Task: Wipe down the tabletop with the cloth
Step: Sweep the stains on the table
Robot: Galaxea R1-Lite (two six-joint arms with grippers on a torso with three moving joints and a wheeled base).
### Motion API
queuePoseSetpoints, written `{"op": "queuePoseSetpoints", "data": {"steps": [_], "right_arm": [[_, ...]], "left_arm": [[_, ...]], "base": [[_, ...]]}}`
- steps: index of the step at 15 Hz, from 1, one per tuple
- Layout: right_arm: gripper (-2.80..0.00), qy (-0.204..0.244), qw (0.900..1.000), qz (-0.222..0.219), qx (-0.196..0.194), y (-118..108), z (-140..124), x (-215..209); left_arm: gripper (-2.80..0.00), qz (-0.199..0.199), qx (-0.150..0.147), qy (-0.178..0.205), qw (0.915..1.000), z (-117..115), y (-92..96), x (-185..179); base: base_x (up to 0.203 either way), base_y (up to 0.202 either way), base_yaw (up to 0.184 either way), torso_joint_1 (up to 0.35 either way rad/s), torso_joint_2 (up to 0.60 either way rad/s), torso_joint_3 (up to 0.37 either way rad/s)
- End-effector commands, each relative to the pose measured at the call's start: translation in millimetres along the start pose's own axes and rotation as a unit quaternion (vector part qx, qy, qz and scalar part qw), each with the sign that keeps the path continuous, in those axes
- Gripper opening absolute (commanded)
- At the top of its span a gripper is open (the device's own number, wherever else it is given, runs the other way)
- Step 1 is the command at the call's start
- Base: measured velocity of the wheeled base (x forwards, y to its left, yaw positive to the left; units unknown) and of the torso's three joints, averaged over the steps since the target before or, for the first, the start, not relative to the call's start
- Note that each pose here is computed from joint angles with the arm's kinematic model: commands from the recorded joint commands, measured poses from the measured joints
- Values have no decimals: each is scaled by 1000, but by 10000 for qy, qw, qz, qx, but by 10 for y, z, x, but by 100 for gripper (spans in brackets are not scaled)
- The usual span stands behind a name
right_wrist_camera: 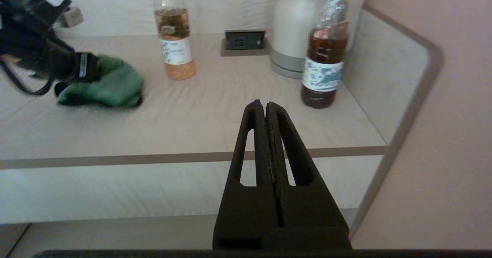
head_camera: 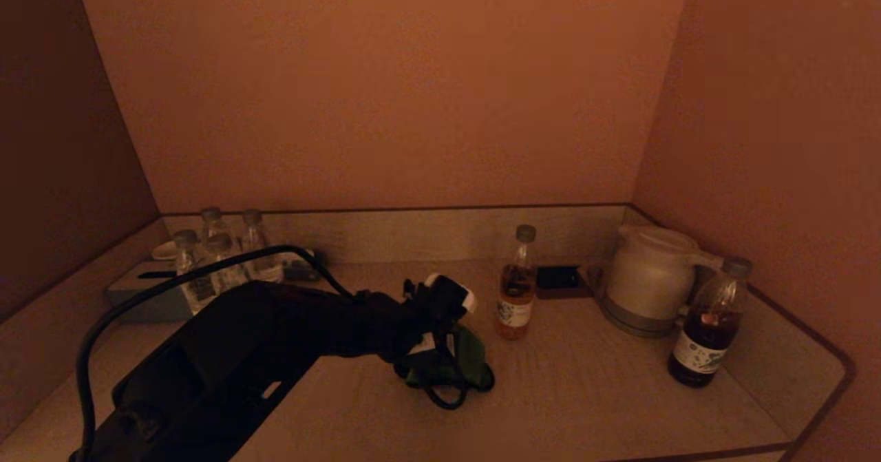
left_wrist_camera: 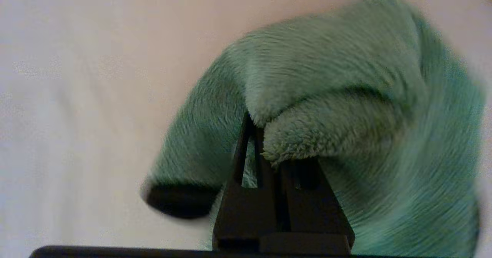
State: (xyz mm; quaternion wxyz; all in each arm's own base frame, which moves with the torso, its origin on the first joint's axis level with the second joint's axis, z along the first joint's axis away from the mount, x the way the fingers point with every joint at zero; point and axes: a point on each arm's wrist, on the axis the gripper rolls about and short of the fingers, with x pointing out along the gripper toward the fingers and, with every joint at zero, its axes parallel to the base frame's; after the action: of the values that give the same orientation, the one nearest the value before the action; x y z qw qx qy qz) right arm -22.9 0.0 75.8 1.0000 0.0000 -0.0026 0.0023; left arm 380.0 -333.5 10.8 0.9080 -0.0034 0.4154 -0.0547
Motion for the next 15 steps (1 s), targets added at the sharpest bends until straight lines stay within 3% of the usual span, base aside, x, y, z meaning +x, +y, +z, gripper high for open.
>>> {"op": "queuePoseSetpoints", "data": {"steps": [1,4,6,12,15], "right_arm": [[-280,3,10000,0,0,0,1,1],[-280,3,10000,0,0,0,1,1],[-280,3,10000,0,0,0,1,1],[-280,3,10000,0,0,0,1,1],[-280,3,10000,0,0,0,1,1]], "left_arm": [[-280,280,-185,73,9994,64,259,180],[-280,471,-504,34,9976,273,550,63],[-280,599,-550,123,9966,276,675,-22],[-280,1279,-360,901,9870,-214,1031,-297],[-280,1246,-198,1104,9858,-469,898,-540]], "base": [[0,0,0,0,0,0],[0,0,0,0,0,0],[0,0,0,0,0,0],[0,0,0,0,0,0],[0,0,0,0,0,0]]}}
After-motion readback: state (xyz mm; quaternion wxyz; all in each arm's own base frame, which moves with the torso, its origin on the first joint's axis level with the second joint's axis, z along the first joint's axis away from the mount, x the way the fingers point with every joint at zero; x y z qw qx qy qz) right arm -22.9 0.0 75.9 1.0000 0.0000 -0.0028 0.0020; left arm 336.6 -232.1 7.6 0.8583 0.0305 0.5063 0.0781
